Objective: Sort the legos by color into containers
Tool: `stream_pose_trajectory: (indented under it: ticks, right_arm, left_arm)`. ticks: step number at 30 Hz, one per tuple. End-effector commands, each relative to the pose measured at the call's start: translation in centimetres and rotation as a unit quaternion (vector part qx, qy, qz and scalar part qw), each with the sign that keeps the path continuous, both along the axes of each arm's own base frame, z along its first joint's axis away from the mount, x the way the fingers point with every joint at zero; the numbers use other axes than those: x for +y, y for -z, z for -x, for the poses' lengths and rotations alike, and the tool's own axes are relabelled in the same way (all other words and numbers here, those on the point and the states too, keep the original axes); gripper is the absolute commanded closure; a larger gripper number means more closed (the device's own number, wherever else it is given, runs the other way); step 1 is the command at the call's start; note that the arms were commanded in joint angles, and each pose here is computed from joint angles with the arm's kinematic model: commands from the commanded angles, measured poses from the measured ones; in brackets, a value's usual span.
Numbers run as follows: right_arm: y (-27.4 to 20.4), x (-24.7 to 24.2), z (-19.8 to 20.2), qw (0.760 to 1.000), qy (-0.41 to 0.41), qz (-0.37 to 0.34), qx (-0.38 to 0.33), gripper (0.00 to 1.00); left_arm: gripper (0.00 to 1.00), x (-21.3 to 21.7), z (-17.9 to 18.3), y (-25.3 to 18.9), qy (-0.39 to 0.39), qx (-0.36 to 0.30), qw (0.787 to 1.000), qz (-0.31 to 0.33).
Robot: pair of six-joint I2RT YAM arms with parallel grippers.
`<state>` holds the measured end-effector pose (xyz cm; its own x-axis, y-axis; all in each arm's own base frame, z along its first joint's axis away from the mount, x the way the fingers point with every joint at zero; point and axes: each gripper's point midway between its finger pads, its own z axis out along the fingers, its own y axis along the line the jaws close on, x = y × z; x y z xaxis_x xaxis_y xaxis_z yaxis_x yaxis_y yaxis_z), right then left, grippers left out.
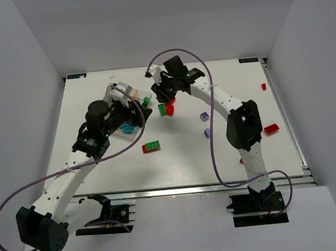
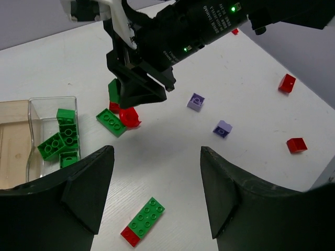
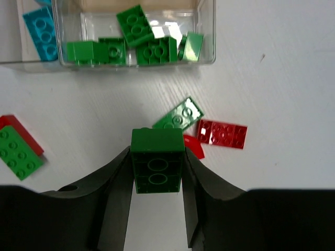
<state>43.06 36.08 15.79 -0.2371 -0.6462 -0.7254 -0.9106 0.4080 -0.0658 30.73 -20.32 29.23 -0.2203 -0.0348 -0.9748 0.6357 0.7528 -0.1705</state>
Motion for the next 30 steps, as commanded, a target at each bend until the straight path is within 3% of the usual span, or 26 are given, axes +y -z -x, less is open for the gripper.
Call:
stream_pose_trajectory:
  ticks: [1,8,15,20,23,24,29,30]
  right_arm:
    - [-1.1,3.0,-1.9,0.998,-0.012,-0.058,-0.038,1.00]
    - [-2.5,7.8,-3.4,0.986,-0.030,-0.149,-0.063,1.00]
    - [-0.8,11.5,-4.6,0.979,-0.029,-0.193,-0.067,0.96]
    - [0.9,13.1,-4.4,0.978,-0.031,-0.194,-0.074,0.79]
    - [1.4,13.3,-4.7,0.978,-0.021,-0.196,-0.074,0.54]
    - [1.3,13.2,-4.7,0.977,-0.017,-0.199,-0.070,0.50]
    - [-0.8,12.6,-5.3,0.973,-0.006,-0.217,-0.082,0.47]
    - [-1.9,11.9,-5.8,0.971,0.004,-0.225,-0.088,0.42]
  left_arm:
    - [0.24,0.9,-0.8,0.0,-0.025,-0.008,0.999,-0.018]
    - [0.23,1.5,-0.9,-0.2,-0.035,-0.024,0.999,-0.031]
    - [0.23,1.6,-0.5,-0.8,-0.031,-0.037,0.998,-0.034]
    - [0.23,1.8,-0.3,-1.4,-0.032,-0.046,0.998,-0.033]
    - [0.23,1.8,-0.2,-1.4,-0.030,-0.045,0.998,-0.033]
    - [0.23,1.7,-0.2,-1.5,-0.029,-0.047,0.998,-0.032]
    - [0.23,1.7,0.0,-1.7,-0.026,-0.048,0.998,-0.031]
    - [0.23,1.6,0.0,-1.7,-0.024,-0.049,0.998,-0.030]
